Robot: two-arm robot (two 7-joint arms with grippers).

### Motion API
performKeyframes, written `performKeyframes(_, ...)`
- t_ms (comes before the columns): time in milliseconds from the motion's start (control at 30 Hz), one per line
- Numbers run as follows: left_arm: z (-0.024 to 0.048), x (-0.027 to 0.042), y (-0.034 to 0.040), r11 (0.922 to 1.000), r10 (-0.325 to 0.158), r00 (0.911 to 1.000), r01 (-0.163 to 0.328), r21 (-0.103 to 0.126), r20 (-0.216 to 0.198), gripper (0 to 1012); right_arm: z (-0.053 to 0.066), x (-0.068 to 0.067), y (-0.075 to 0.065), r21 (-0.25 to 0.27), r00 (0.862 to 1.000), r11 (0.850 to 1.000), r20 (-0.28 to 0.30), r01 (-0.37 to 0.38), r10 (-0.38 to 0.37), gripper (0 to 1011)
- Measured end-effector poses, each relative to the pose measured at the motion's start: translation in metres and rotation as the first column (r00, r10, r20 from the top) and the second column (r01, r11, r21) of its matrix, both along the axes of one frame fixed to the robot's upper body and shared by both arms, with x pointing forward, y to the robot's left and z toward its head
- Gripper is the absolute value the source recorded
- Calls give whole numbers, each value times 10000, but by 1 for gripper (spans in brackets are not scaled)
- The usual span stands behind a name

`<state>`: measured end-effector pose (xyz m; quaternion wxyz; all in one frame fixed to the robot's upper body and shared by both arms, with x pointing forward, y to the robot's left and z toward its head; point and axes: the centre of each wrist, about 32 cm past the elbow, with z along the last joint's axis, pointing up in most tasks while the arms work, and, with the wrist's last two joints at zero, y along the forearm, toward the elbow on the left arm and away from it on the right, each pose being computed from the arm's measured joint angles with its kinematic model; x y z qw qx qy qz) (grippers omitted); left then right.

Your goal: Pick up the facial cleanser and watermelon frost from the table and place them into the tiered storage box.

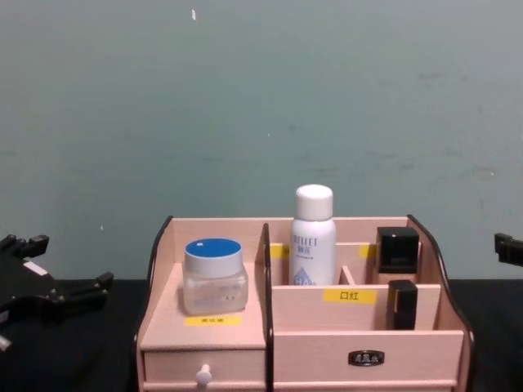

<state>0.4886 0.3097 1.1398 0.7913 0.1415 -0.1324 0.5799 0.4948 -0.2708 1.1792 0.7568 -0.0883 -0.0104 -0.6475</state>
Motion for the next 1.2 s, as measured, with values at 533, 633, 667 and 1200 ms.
performKeyframes(533,0,0,0,10000,0,10000,0,0,0,1001,18,-2,1,11,10000,10000,50,-3,2,1000)
performKeyframes(633,0,0,0,10000,1,10000,-1,0,0,1001,19,-2,1,15,10000,10000,54,-1,0,1000)
performKeyframes(667,0,0,0,10000,0,10000,0,0,0,1001,20,-2,1,15,10000,10000,54,0,0,1000)
performKeyframes(1200,0,0,0,10000,1,10000,-1,0,0,1001,25,-3,1,30,10000,10000,69,-2,1,1000)
